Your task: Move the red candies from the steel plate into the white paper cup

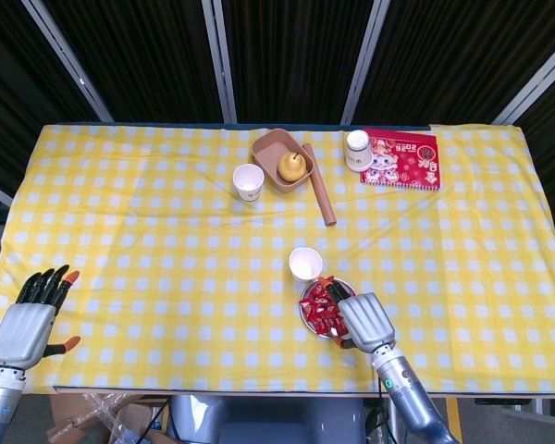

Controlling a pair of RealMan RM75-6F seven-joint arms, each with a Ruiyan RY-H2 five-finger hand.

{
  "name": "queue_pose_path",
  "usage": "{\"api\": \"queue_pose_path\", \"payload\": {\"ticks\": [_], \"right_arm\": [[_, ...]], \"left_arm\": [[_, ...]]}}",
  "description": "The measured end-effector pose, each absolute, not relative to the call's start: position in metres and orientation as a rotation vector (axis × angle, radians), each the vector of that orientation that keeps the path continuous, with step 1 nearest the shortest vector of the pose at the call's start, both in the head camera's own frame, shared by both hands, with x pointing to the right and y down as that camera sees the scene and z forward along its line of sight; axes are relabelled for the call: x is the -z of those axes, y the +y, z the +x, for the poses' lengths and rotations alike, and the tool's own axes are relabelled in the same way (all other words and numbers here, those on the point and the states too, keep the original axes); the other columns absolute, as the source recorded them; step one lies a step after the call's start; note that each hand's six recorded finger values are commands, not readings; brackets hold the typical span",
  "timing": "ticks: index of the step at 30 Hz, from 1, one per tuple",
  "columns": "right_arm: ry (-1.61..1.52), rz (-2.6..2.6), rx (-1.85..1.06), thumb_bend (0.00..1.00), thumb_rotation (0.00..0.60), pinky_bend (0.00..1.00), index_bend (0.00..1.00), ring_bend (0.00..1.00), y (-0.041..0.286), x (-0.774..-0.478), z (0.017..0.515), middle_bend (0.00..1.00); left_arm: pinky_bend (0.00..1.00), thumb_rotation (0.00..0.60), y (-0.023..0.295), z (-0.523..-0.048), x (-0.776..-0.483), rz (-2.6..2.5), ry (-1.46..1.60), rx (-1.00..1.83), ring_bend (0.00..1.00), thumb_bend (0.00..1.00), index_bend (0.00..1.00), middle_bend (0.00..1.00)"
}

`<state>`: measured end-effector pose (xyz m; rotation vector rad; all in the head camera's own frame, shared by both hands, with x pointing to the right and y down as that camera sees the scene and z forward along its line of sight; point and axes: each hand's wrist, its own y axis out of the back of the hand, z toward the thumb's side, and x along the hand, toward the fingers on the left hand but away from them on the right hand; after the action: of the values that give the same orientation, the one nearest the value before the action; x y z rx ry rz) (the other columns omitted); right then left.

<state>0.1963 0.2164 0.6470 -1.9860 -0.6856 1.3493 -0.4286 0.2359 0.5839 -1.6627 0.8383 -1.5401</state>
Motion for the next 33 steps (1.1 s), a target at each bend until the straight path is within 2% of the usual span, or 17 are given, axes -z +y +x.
{"api": "queue_pose_path", "payload": {"ticks": [11, 24, 33], "right_arm": [[-0.709, -2.04, -1.432, 0.21, 0.6, 0.91, 0.14, 0.69, 0.215, -0.674, 0.197, 0.22], [-0.723, -2.081, -1.439, 0.21, 0.6, 0.91, 0.14, 0.69, 0.215, -0.683, 0.192, 0.22], [-0.738, -2.094, -1.478, 0.21, 0.6, 0.91, 0.19, 0.69, 0.214, -0.692, 0.197, 0.24]], "left_arm": [[0.0, 0.6, 0.235, -0.43, -0.585, -1.674, 0.841, 1.554, 0.0, 0.0, 0.0, 0.0], [0.0, 0.6, 0.236, -0.43, -0.586, -1.672, 0.843, 1.563, 0.0, 0.0, 0.0, 0.0], [0.0, 0.6, 0.236, -0.43, -0.586, -1.672, 0.845, 1.563, 0.0, 0.0, 0.0, 0.0]]}}
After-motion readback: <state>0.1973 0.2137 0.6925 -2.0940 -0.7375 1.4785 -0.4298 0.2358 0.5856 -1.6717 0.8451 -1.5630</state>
